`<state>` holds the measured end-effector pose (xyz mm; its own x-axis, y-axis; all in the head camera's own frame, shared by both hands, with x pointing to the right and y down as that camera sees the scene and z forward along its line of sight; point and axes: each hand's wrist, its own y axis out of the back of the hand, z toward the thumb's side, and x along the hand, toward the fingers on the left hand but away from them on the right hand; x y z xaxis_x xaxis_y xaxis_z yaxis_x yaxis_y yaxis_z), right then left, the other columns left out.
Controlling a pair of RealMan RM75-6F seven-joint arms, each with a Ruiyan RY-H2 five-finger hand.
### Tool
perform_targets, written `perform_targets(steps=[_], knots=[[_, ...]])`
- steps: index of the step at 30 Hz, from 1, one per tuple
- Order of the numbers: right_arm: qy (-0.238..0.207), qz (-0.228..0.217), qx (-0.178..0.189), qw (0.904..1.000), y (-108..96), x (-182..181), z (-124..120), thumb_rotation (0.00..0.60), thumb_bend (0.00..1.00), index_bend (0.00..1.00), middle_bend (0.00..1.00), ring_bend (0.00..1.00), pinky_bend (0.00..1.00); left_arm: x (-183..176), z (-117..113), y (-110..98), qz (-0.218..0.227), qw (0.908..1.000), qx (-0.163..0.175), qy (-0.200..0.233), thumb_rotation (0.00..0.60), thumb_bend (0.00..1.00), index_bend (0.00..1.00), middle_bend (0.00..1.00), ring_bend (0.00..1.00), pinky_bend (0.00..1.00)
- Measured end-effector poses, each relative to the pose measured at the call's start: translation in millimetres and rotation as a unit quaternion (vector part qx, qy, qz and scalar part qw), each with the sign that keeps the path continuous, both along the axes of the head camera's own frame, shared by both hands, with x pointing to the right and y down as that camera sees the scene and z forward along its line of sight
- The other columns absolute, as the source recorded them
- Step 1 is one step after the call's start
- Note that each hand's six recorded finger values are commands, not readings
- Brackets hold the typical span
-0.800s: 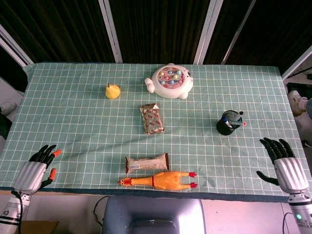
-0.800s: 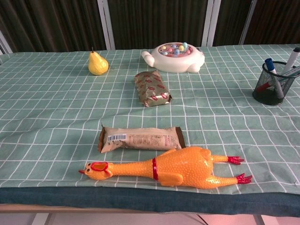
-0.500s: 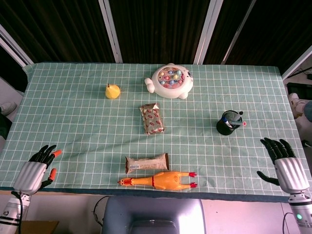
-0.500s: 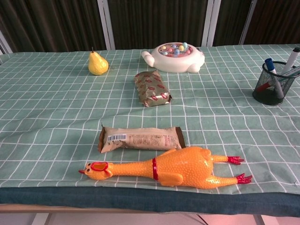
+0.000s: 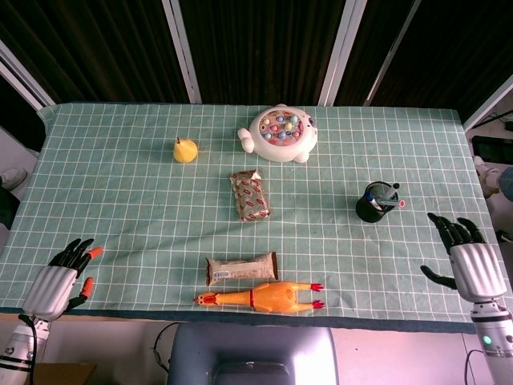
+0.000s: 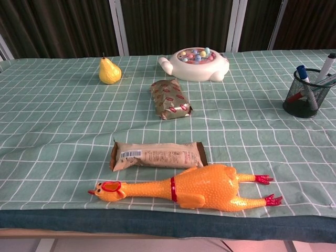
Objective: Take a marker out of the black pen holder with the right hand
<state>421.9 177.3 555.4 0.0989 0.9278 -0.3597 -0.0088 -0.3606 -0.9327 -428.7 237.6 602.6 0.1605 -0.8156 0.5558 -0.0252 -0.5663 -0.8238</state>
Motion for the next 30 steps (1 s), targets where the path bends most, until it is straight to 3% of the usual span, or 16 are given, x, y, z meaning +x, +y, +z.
perform_targets(steps=[4, 9, 15, 30], knots=[[0.019, 0.005, -0.001, 0.9998, -35, -10, 11, 0.600, 0.29, 0.37, 0.79, 0.86, 0.76, 0, -1, 0, -0.001, 1.0000, 0.001, 0.002, 0.600, 0.54, 0.20, 0.07, 0.01, 0.23], [0.042, 0.014, -0.008, 0.9990, -70, -24, 23, 0.600, 0.29, 0.44, 0.91, 0.99, 0.91, -2, -1, -1, -0.004, 1.0000, 0.000, 0.004, 0.600, 0.54, 0.20, 0.07, 0.01, 0.23], [0.033, 0.034, -0.032, 0.9984, -92, -36, 40, 0.600, 0.29, 0.51, 0.99, 1.00, 1.00, -2, -1, -1, -0.003, 1.0000, -0.002, 0.007, 0.600, 0.54, 0.20, 0.07, 0.01, 0.23], [0.002, 0.067, -0.099, 0.9929, -126, -63, 92, 0.600, 0.32, 0.55, 1.00, 1.00, 1.00, -2, -2, -1, -0.004, 0.9999, -0.003, 0.009, 0.600, 0.54, 0.20, 0.07, 0.01, 0.23]])
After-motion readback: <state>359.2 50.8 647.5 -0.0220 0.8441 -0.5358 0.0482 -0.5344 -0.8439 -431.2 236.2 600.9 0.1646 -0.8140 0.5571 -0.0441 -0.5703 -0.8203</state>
